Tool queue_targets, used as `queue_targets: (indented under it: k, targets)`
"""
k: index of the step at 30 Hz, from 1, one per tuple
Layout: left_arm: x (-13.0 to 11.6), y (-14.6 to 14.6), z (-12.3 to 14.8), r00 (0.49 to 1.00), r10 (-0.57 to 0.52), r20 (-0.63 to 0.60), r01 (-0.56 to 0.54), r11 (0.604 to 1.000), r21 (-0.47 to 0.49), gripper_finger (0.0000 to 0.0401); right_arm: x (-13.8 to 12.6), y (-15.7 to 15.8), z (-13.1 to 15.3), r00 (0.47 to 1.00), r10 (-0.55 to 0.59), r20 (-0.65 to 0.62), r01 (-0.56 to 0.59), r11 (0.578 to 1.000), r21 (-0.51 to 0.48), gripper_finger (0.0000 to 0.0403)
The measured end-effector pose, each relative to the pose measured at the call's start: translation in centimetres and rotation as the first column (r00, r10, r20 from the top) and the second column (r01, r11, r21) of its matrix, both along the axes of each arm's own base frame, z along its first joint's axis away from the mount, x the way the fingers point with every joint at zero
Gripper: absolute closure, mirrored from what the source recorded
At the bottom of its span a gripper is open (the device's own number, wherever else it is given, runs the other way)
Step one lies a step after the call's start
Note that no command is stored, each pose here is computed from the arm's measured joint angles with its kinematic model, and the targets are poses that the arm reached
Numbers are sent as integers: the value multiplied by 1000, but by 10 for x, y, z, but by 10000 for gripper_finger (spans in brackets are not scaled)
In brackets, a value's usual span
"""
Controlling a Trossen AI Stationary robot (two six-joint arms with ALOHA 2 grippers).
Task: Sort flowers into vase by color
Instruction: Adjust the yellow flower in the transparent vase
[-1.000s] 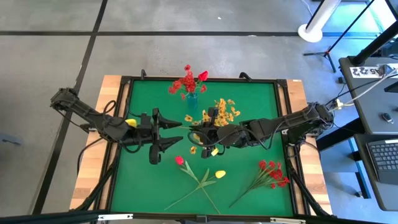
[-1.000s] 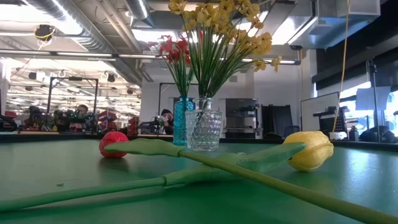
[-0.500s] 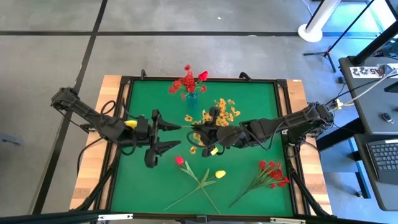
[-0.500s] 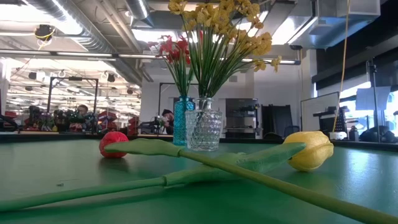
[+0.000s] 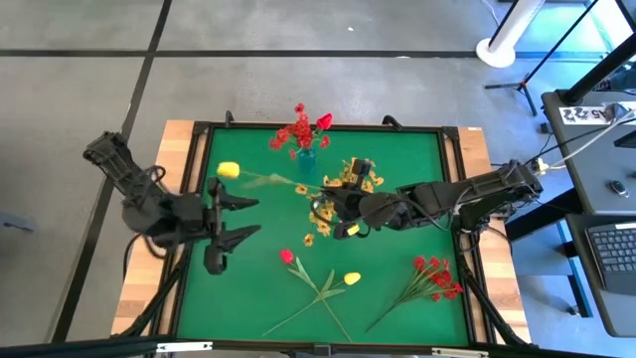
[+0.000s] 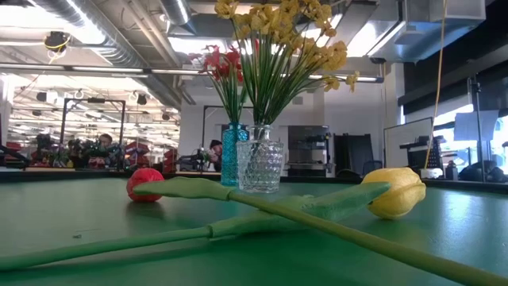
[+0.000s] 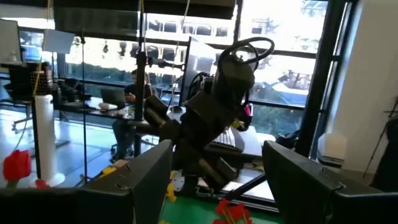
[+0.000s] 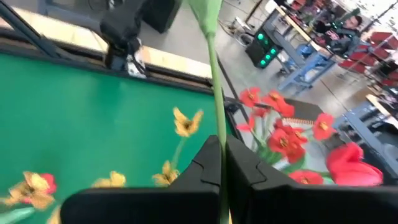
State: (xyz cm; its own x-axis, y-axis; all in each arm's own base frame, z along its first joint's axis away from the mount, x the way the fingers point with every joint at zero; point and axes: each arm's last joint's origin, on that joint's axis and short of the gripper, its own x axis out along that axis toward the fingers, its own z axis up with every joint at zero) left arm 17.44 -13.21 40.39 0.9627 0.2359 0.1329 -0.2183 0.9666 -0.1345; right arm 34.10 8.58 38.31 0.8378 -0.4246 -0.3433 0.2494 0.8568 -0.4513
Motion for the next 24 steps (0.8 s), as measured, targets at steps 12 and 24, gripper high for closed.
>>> queue_targets:
  k: [12,24]
  targets:
    - [-40,-34,-9,995,23,-94,-15,996,86,156,-41,-11,31,999,16,51,-21,993,113,403]
    - [-20,-30,-84,987,-51,-152,80,979,190,156,-72,-17,13,961,146,235,-200,953,227,403]
